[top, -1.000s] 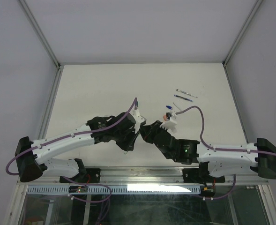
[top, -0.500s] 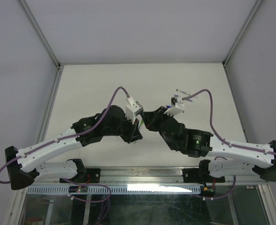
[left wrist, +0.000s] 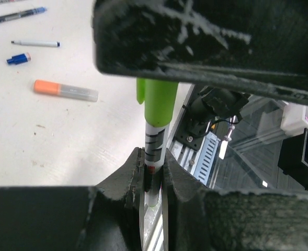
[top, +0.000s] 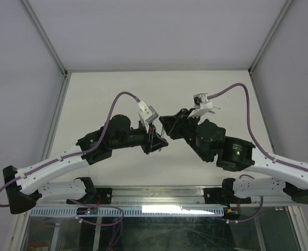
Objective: Insert the pens into the pen caps
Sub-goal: Press the pen cap onto the pen, then place the pen at the center of the board.
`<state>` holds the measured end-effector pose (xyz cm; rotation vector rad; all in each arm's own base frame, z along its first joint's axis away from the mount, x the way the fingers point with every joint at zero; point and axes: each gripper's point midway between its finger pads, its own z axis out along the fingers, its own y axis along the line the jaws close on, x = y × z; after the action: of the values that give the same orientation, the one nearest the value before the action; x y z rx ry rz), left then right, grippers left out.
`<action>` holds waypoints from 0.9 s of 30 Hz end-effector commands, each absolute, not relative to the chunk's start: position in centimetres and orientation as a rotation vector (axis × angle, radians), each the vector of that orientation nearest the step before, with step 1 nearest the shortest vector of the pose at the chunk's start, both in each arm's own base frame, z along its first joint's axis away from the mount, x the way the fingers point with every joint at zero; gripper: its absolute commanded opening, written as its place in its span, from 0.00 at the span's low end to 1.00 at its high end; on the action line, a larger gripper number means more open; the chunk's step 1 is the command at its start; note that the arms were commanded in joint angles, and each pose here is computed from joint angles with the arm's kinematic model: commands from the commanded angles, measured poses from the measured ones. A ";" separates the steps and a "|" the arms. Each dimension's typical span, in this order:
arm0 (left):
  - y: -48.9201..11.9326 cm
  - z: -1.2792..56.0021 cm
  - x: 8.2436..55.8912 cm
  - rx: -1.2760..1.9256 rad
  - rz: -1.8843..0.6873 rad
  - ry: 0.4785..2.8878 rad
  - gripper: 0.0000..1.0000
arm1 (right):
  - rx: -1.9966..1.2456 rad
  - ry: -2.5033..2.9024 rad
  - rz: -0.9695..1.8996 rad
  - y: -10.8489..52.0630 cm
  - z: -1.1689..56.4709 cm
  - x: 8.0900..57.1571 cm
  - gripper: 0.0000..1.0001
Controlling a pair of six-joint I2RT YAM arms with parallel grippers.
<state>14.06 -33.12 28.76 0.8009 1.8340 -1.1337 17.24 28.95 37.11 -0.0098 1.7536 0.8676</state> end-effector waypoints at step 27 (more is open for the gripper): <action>-26.7 14.1 25.6 0.289 -0.604 2.397 0.00 | -0.188 2.230 0.427 20.9 22.2 16.4 0.50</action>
<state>22.67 -29.09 15.66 0.4016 2.2949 -0.7316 15.39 21.03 23.55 -0.1783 2.1212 0.4590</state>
